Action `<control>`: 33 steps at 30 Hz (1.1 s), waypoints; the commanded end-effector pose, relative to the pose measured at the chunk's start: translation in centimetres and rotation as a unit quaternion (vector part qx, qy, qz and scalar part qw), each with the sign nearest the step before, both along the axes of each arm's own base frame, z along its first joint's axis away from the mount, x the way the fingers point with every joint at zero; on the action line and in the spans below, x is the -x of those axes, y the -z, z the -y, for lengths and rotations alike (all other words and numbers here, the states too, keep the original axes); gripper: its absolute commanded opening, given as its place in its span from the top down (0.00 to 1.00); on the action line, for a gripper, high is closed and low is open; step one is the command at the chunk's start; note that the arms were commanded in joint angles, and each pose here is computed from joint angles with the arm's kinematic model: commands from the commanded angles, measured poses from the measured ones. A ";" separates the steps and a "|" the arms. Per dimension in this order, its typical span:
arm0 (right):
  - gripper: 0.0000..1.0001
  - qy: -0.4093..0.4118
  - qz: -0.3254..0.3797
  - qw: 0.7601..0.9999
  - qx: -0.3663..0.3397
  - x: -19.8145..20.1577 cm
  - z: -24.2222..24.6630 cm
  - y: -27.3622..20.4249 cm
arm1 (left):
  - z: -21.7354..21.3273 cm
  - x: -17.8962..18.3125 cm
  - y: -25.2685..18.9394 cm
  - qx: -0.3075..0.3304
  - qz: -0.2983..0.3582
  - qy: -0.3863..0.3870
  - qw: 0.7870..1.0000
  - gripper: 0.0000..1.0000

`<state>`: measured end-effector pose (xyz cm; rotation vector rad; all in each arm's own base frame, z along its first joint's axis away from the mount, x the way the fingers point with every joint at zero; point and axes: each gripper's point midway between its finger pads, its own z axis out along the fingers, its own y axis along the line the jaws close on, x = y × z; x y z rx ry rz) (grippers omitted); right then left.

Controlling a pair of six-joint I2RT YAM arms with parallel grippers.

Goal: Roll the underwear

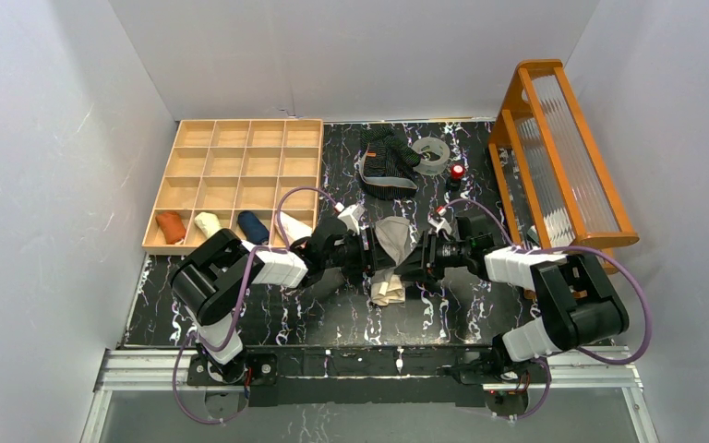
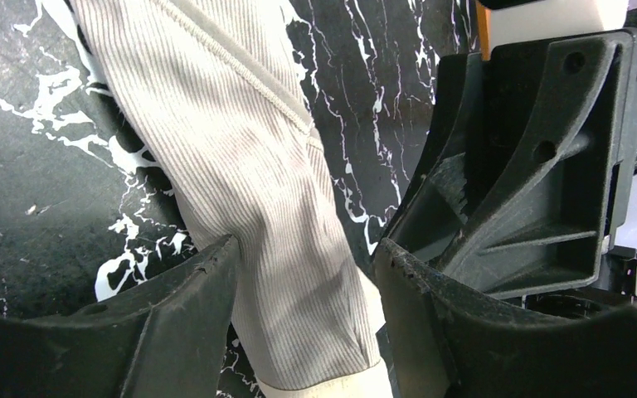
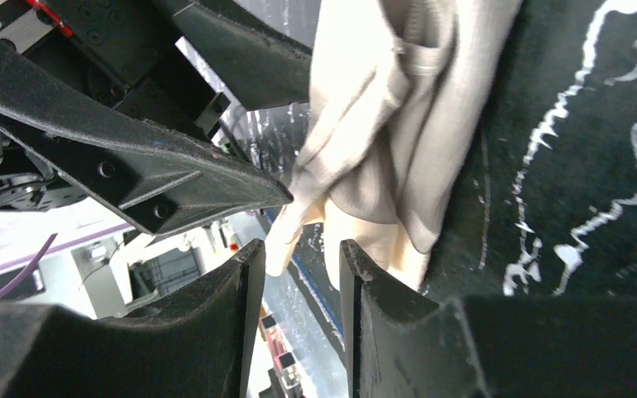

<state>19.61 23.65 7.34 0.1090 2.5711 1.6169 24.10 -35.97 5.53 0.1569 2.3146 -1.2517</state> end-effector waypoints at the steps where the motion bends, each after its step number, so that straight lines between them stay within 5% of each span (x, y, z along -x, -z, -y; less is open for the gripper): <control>1: 0.53 0.026 0.029 0.997 0.068 -0.8 1.4 0.7 | -0.3 0.6 0.5 -0.006 -0.003 0.007 1.000 0.42; 15: 0.57 -0.016 0.015 0.999 0.037 0.3 0.4 1.1 | -0.7 1.1 -1.6 0.000 0.012 0.014 1.000 0.42; 25: 0.72 -0.032 0.006 0.998 0.044 0.0 -0.3 2.2 | -2.8 4.1 -2.3 -0.065 0.022 0.060 0.996 0.43; 33: 0.74 -0.043 0.005 0.996 0.078 0.3 -0.3 3.2 | -2.4 5.3 -2.6 -0.110 0.044 0.082 0.990 0.49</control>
